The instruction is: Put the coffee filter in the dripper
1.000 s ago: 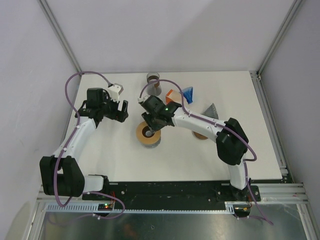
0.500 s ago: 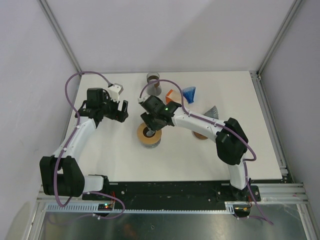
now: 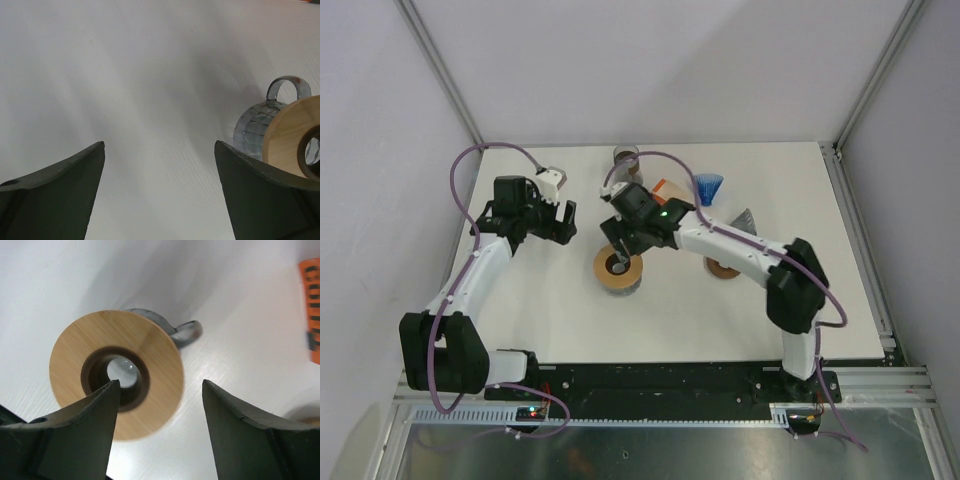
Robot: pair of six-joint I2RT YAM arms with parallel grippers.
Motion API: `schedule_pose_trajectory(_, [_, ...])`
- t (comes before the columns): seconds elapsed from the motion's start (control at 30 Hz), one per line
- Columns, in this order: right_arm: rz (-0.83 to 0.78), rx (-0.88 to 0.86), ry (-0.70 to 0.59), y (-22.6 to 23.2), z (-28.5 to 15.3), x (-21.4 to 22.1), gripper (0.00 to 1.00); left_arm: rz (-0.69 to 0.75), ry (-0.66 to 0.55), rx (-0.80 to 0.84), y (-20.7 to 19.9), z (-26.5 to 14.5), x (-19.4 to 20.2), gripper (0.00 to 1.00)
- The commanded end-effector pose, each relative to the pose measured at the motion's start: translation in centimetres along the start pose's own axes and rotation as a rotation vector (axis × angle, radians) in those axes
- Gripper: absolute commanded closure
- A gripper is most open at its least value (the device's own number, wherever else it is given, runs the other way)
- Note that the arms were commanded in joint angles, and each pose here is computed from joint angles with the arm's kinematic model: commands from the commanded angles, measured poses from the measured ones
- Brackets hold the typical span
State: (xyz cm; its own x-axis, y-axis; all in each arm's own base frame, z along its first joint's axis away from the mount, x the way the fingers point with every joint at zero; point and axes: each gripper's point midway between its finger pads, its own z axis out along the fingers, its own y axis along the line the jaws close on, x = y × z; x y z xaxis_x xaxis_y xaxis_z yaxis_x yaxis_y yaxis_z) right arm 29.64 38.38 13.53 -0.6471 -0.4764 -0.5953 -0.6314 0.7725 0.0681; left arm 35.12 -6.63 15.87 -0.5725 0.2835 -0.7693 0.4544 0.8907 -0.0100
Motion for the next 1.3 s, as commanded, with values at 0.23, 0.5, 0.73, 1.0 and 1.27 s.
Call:
schedule_pose_trajectory(0.23, [0.371,0.228,-0.331,-16.8,-12.5,-2.0,0.22,0.035,-0.042,0.016,-0.5,-0.7,-1.6,0.05])
schedule_pose_trajectory(0.5, [0.495,0.256,-0.221,-27.2,-9.4,4.8,0.08,0.032,-0.044,0.019,-0.5,-0.7,-1.6,0.05])
schedule_pose_trajectory(0.73, [0.505,0.191,-0.236,-31.8,-6.5,5.8,0.08,0.032,-0.04,0.019,-0.5,-0.6,-1.5,0.05])
schedule_pose_trajectory(1.0, [0.504,-0.035,-0.141,-29.4,-1.7,8.1,0.47,0.033,-0.04,0.009,-0.4,-0.7,-1.5,0.05])
schedule_pose_trajectory(1.27, [0.425,0.077,-0.131,-29.1,-3.6,7.6,0.98,0.032,-0.051,0.012,-0.4,-0.8,-2.1,0.05])
